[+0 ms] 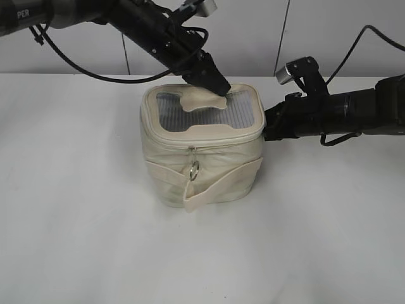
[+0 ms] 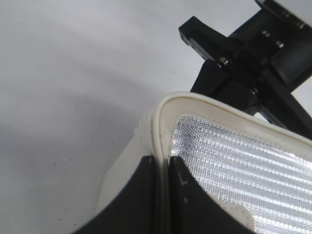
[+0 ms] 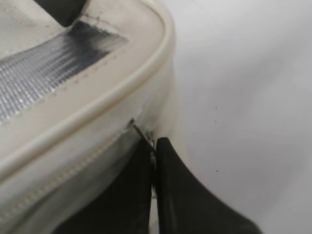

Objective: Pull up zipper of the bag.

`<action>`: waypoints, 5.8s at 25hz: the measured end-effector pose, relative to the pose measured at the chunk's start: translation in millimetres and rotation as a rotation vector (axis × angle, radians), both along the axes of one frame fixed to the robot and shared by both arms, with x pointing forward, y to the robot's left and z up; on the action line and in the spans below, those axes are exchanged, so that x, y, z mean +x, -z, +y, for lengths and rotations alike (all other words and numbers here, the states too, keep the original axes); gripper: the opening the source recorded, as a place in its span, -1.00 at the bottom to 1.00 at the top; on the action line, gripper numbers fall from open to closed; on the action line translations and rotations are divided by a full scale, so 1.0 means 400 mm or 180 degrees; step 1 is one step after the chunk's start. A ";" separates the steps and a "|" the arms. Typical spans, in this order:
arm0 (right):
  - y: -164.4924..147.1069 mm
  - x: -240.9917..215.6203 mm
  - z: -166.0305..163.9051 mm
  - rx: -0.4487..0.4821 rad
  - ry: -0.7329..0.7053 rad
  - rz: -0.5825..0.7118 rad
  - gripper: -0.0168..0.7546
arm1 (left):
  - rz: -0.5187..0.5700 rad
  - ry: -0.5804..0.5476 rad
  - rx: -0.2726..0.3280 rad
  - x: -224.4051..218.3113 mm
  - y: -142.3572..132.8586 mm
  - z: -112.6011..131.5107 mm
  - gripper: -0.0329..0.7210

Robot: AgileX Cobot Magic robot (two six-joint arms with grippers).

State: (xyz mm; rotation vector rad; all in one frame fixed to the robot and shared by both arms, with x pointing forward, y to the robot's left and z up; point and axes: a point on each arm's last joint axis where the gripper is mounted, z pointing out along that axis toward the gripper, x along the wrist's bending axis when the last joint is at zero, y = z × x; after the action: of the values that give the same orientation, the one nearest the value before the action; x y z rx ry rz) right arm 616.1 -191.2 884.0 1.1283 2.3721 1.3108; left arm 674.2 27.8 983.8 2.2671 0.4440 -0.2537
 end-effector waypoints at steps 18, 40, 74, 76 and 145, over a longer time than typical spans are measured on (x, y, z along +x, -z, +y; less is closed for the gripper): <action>-0.046 -0.176 -0.072 0.0296 0.0406 0.0498 -0.93 | 0.0094 -0.0108 0.0000 -0.002 -0.001 -0.006 -0.81; -0.096 -0.343 0.116 0.0384 -0.0043 0.0783 -0.93 | 0.0265 -0.0609 0.0019 -0.017 -0.002 -0.069 -0.81; -0.310 -0.385 -0.044 -0.0449 0.0656 0.1570 0.40 | -0.0006 -0.1307 0.0494 -0.109 -0.256 0.057 -0.15; -0.356 -0.421 -0.059 -0.0484 0.0703 0.1441 0.40 | -0.0095 -0.1438 0.0574 -0.164 -0.305 0.098 -0.19; -0.424 -0.957 -0.247 -0.0382 0.2165 -0.0828 0.35 | -0.1518 -0.4281 -0.0011 -1.114 -0.198 0.681 -0.28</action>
State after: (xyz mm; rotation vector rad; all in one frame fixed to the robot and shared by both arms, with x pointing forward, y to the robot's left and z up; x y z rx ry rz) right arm 233.2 -289.9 1053.5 1.4413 1.6322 0.9796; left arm 228.7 300.0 1062.8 1.4909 1.5101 0.9224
